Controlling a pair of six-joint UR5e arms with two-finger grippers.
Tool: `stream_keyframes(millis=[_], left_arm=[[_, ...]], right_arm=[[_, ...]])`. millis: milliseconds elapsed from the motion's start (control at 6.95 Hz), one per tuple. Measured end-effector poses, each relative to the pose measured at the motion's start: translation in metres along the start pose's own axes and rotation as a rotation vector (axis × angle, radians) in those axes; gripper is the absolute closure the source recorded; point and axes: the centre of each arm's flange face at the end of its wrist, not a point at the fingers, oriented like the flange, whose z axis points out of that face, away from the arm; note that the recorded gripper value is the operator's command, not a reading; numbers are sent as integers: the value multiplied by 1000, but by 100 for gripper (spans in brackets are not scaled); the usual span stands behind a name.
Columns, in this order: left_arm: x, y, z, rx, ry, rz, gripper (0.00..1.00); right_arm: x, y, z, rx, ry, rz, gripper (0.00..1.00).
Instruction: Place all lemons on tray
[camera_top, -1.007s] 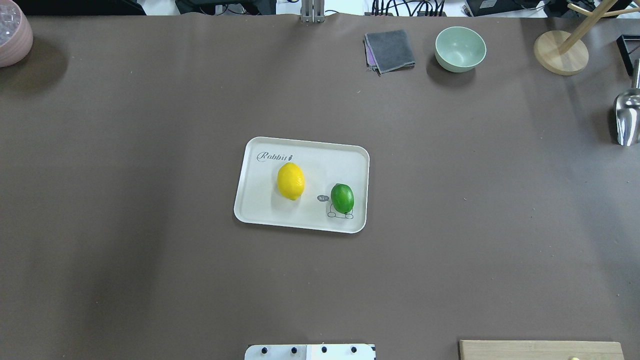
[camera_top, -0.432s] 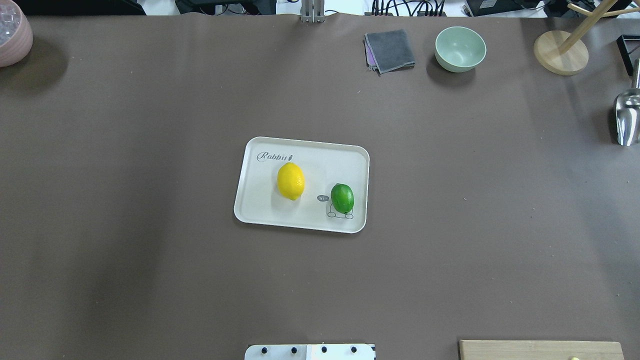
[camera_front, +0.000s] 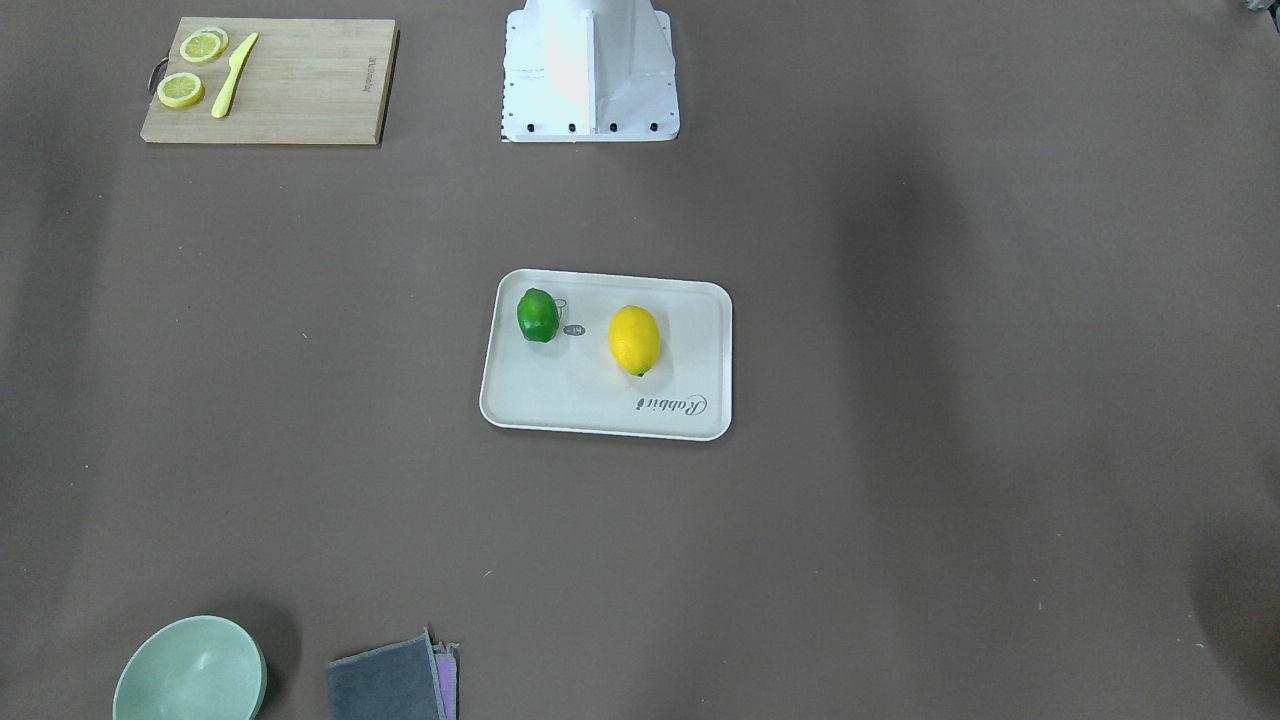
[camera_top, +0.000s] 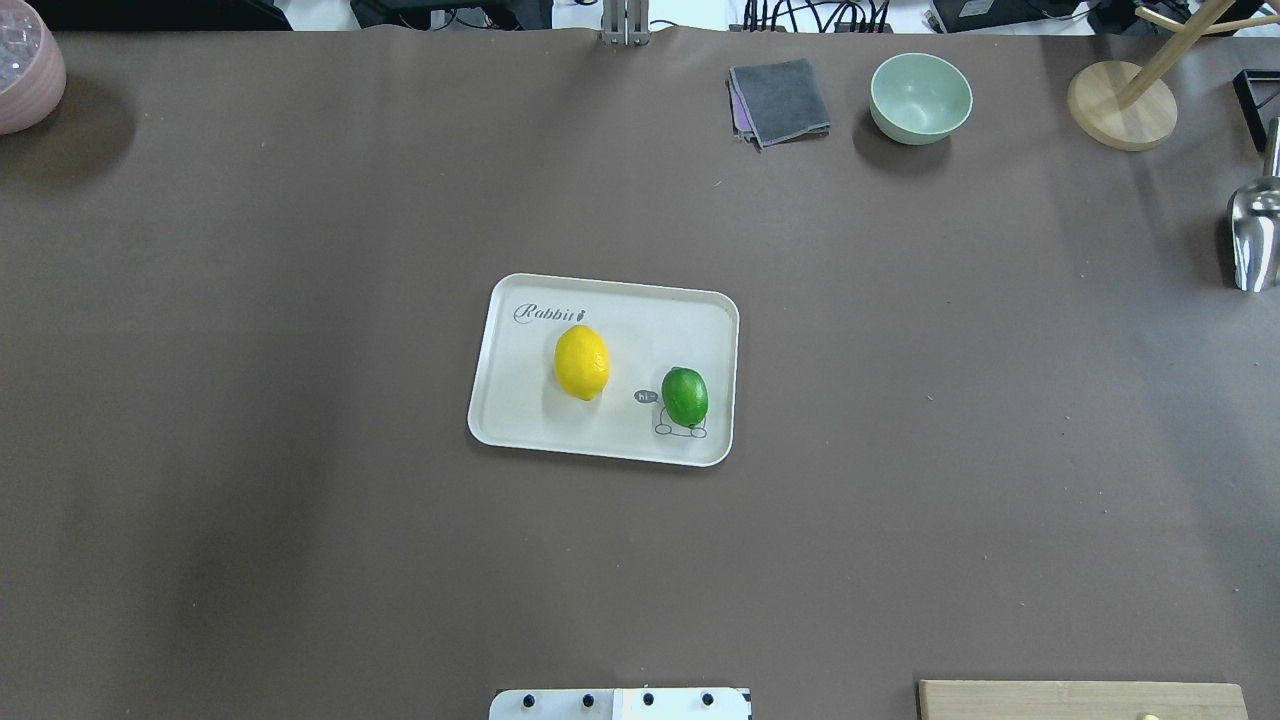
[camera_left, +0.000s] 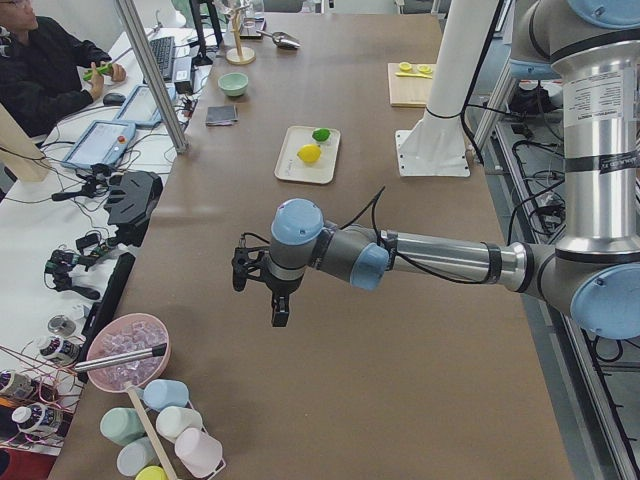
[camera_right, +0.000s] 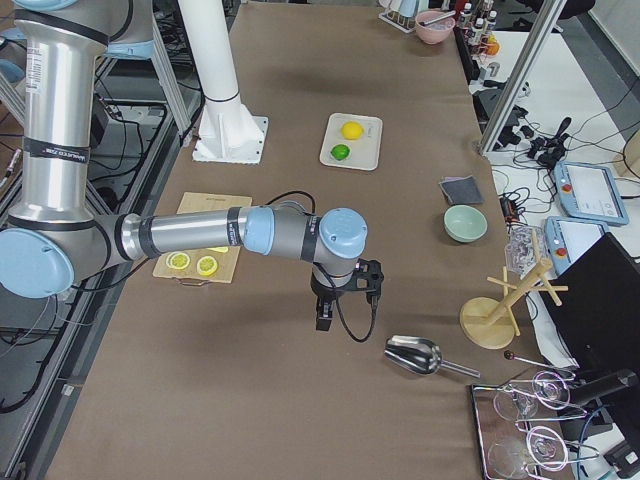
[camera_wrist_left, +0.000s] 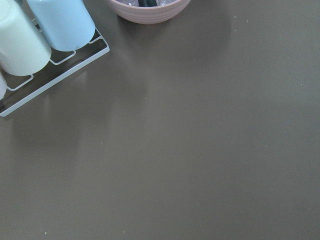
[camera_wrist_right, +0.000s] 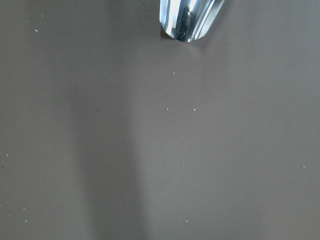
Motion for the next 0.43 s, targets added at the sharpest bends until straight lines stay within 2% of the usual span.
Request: stream_keyframes(millis=[432], left_arm=[[2, -2, -1, 3, 1, 5, 2]], right_arm=[[2, 1, 0, 0, 0, 4, 0]])
